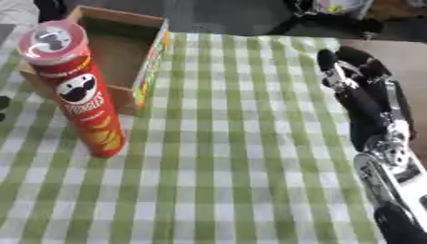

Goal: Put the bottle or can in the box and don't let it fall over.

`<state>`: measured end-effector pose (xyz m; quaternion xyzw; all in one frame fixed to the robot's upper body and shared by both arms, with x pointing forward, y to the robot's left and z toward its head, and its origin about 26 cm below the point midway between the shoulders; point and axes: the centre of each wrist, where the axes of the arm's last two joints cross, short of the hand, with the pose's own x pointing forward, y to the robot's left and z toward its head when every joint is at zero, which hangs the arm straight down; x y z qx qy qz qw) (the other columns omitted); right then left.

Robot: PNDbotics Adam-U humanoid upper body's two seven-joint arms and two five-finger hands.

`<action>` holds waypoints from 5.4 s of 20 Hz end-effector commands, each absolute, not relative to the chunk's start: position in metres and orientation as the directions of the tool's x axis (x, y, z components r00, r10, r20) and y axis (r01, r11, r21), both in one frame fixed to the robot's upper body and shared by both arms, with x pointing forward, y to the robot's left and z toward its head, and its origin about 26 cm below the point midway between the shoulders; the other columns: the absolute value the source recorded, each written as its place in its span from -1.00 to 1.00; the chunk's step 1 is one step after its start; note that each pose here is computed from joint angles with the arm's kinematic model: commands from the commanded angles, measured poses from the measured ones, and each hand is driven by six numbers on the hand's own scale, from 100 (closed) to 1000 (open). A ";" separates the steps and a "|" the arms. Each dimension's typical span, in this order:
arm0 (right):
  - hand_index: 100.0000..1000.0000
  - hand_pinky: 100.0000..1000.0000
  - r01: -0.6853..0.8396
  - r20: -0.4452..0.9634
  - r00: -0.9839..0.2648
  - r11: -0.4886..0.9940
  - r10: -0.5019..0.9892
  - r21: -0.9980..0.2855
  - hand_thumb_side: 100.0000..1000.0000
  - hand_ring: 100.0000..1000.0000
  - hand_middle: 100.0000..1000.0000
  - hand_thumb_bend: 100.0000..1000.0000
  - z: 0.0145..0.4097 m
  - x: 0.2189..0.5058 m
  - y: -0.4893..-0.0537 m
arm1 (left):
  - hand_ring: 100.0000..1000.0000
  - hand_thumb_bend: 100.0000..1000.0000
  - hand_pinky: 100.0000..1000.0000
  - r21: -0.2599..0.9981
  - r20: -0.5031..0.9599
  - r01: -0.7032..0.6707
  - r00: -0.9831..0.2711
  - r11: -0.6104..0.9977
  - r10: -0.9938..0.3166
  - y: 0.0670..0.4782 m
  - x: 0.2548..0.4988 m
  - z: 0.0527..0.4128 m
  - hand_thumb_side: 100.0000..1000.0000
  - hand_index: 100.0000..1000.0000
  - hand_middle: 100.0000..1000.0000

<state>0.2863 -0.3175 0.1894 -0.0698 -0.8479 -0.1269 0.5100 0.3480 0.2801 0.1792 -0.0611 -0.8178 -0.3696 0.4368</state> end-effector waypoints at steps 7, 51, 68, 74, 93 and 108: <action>0.41 0.38 0.223 0.868 -0.497 0.964 -0.016 0.146 -0.53 0.48 0.46 -0.06 0.198 0.284 -0.315 | 1.00 -0.17 1.00 0.573 0.751 0.436 -0.619 0.694 -0.231 0.273 0.356 0.188 -0.12 0.83 0.77; 0.41 0.39 0.188 0.869 -0.491 0.969 -0.051 0.163 -0.56 0.49 0.47 -0.09 0.198 0.287 -0.310 | 1.00 -0.07 1.00 0.645 0.685 0.321 -0.646 0.693 -0.337 0.228 0.385 0.202 -0.14 0.80 0.75; 0.41 0.40 0.175 0.869 -0.491 0.971 -0.057 0.162 -0.56 0.49 0.47 -0.08 0.198 0.287 -0.309 | 1.00 0.02 1.00 0.697 0.641 0.297 -0.667 0.653 -0.380 0.224 0.388 0.203 0.19 0.90 0.83; 0.41 0.40 0.173 0.870 -0.490 0.971 -0.059 0.164 -0.56 0.49 0.47 -0.08 0.198 0.288 -0.309 | 1.00 0.00 1.00 0.710 0.630 0.297 -0.673 0.639 -0.387 0.221 0.390 0.204 0.09 0.90 0.82; 0.41 0.40 0.172 0.873 -0.483 0.971 -0.065 0.167 -0.57 0.49 0.47 -0.08 0.195 0.288 -0.309 | 1.00 0.00 1.00 0.698 0.640 0.302 -0.670 0.649 -0.377 0.214 0.392 0.201 0.08 0.84 0.74; 0.41 0.40 0.162 0.874 -0.480 0.972 -0.072 0.169 -0.58 0.49 0.47 -0.07 0.194 0.288 -0.308 | 1.00 -0.02 1.00 0.679 0.655 0.239 -0.625 0.694 -0.425 0.207 0.397 0.203 0.05 0.84 0.74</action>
